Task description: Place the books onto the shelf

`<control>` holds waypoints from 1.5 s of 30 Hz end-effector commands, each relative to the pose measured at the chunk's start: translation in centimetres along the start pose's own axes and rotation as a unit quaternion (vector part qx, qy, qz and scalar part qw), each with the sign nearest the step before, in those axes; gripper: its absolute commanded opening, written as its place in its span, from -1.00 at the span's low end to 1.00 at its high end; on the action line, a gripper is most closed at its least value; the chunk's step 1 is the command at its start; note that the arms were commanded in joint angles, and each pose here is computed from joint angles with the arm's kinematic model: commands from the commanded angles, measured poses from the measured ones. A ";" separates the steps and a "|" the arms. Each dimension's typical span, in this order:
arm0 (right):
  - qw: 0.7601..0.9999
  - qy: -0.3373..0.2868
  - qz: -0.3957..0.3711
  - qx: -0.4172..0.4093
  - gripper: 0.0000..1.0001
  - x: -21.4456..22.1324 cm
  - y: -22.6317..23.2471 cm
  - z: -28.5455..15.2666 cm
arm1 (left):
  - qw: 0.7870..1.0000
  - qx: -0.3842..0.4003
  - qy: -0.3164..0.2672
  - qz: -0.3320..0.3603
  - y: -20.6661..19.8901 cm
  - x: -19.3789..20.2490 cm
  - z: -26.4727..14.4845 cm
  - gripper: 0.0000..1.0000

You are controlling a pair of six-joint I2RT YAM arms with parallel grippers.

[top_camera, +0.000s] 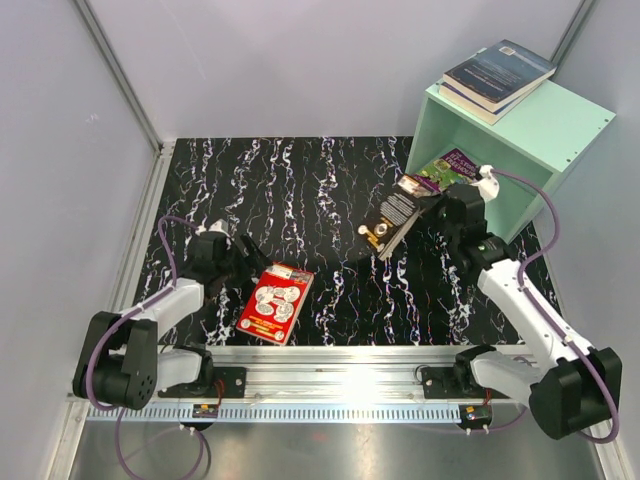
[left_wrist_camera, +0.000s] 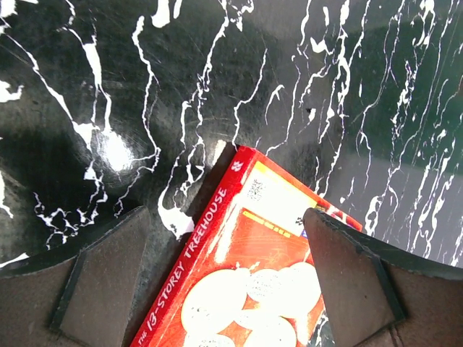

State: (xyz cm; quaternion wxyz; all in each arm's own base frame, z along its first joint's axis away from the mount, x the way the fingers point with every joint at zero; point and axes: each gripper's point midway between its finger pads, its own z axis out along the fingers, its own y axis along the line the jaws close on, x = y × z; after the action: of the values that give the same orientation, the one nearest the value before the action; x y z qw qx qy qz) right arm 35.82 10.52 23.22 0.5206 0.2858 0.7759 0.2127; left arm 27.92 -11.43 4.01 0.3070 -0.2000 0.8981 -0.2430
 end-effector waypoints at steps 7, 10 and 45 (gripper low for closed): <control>0.980 -0.141 0.060 0.125 -1.00 -8.8 -5.7 1.2 | 0.998 0.049 0.014 0.029 -3.3 0.8 -1.1 0.81; 0.974 -0.155 0.080 0.141 -1.00 -9.4 -7.0 2.8 | 0.997 0.061 0.017 0.045 -4.6 1.3 -1.5 0.81; 0.906 -0.207 0.131 0.345 0.62 -10.0 -16.3 16.2 | 0.990 0.074 0.086 0.088 -5.4 5.9 0.4 0.79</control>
State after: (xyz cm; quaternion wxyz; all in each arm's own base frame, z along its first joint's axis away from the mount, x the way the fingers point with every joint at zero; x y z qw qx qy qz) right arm 49.77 -6.69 13.34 0.5022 0.5958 0.6260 -0.0317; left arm 24.92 -18.18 3.97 0.2674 -0.0874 0.9117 -0.2993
